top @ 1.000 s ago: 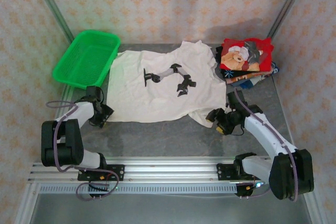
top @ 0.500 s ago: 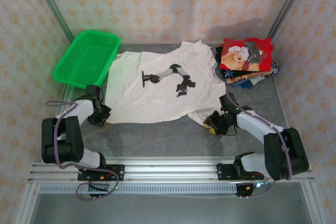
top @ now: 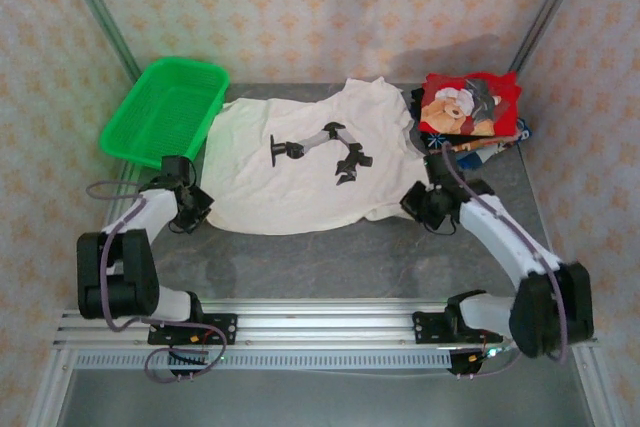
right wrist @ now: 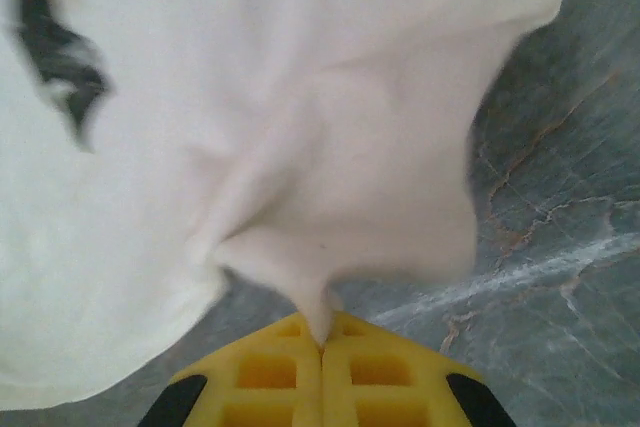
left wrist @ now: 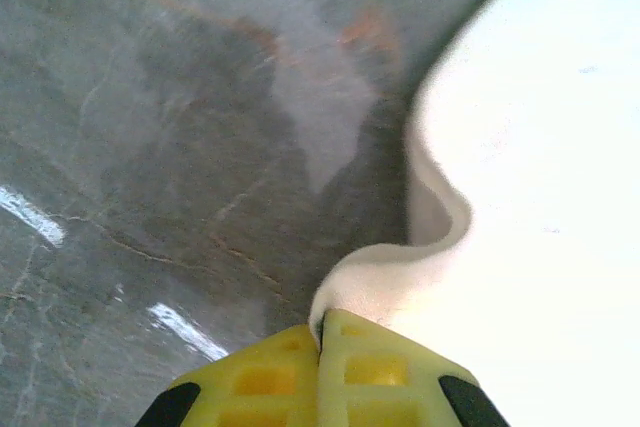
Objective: Fold and stack the t-shirts
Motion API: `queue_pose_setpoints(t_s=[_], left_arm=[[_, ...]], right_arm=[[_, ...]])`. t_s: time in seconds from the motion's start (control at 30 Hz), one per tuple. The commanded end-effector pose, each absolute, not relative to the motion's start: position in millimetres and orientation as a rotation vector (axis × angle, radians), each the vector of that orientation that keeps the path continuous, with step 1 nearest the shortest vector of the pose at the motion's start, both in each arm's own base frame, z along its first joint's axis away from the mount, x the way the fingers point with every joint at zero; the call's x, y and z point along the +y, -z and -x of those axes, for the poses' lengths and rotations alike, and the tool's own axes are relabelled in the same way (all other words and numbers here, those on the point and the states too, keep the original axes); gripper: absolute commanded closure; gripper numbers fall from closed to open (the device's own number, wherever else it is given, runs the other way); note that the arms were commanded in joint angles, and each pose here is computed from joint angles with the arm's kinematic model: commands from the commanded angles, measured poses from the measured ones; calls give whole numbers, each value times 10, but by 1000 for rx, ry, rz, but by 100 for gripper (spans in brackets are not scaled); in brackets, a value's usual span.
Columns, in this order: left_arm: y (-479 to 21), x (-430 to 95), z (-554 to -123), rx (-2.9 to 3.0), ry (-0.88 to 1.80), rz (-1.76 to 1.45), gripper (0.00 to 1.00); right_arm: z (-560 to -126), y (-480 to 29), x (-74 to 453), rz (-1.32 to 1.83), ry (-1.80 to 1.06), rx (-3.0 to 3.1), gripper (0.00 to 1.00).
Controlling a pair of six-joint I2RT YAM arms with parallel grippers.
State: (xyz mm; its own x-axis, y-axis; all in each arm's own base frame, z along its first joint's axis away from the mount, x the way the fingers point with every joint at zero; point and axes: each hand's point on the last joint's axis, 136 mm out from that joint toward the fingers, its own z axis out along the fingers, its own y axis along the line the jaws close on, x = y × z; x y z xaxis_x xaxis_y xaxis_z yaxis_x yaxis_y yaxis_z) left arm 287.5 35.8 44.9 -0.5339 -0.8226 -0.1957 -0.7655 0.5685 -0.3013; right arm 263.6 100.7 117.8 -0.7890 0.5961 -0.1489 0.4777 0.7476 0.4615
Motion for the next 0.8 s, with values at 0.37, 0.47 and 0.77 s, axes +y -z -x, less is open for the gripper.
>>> queue_pose_setpoints(t_s=[0.37,0.47,0.77], left_arm=[[-1257,350,-2508,2407,249,1146,100],[-1231,335,-2430,2410,252,1156,100],[-2227,314,-2848,2203,386,1016,100]], right_arm=[[-1749,-1977,423,-897,-345,2570,100],[-1676,-2019,427,-887,-357,2580,100],[-2114,-2881,588,-742,-562,2328,100]])
